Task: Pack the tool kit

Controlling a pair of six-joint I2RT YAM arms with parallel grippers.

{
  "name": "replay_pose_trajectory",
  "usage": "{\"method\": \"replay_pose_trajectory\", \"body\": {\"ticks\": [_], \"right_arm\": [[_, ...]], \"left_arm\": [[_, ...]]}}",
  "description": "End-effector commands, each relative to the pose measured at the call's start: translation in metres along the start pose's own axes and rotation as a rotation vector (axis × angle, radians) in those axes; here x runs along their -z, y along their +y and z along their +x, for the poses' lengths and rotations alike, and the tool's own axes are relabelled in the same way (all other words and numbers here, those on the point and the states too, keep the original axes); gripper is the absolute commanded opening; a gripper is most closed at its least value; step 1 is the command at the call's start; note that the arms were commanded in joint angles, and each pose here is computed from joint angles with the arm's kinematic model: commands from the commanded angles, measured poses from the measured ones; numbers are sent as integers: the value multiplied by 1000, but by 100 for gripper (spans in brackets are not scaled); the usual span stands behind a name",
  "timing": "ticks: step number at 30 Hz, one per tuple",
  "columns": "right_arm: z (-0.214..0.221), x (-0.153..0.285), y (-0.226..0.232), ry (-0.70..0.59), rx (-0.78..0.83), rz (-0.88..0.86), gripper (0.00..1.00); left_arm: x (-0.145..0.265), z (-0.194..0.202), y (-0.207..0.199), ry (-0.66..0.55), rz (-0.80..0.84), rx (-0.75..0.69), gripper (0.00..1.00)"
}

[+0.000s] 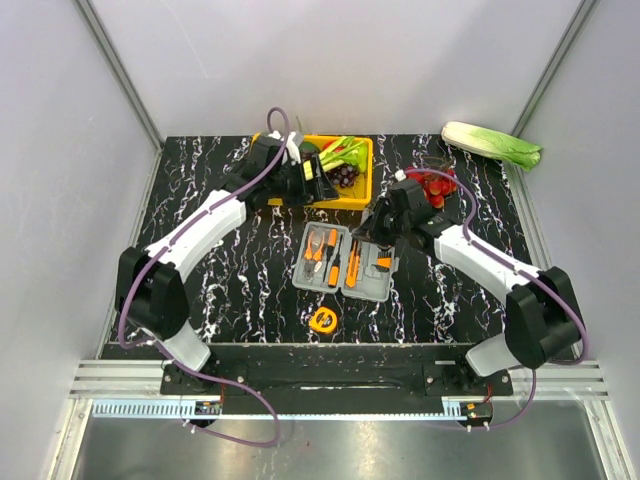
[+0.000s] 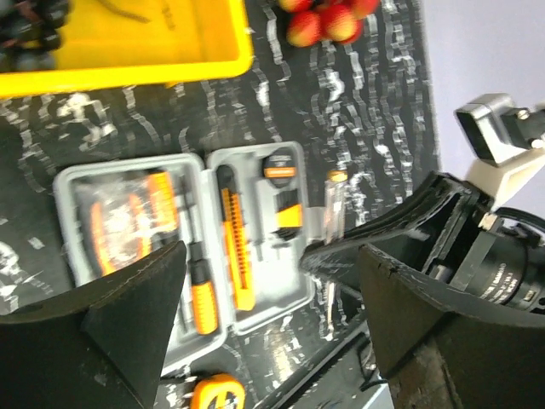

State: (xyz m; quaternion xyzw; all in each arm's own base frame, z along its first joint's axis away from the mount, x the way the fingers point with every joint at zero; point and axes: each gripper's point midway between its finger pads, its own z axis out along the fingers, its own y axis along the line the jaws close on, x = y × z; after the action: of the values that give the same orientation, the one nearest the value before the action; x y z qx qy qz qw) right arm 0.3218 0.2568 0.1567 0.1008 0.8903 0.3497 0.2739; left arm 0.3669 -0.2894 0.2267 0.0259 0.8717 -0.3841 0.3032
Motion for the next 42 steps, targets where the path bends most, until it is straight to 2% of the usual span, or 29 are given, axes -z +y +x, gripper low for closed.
{"method": "replay_pose_trajectory", "body": {"ticks": [1,5,14,23,31,42], "right_arm": [[12,-13,-56,13,-28,225,0],[23,-30,-72,66,-38,273,0],[34,-51,-100,138,-3,373,0],[25,-59,-108,115,30,416,0],[8,-64,-113,75,125,452,2],[20,-57,-120,109,149,500,8]], "left_arm": [[9,0,41,-21,-145,-28,85],[4,13,53,21,-162,-10,85],[-3,18,54,53,-144,0,83],[-5,20,53,62,-137,4,83],[-5,18,53,61,-135,6,82],[-5,20,55,63,-145,6,82]]}}
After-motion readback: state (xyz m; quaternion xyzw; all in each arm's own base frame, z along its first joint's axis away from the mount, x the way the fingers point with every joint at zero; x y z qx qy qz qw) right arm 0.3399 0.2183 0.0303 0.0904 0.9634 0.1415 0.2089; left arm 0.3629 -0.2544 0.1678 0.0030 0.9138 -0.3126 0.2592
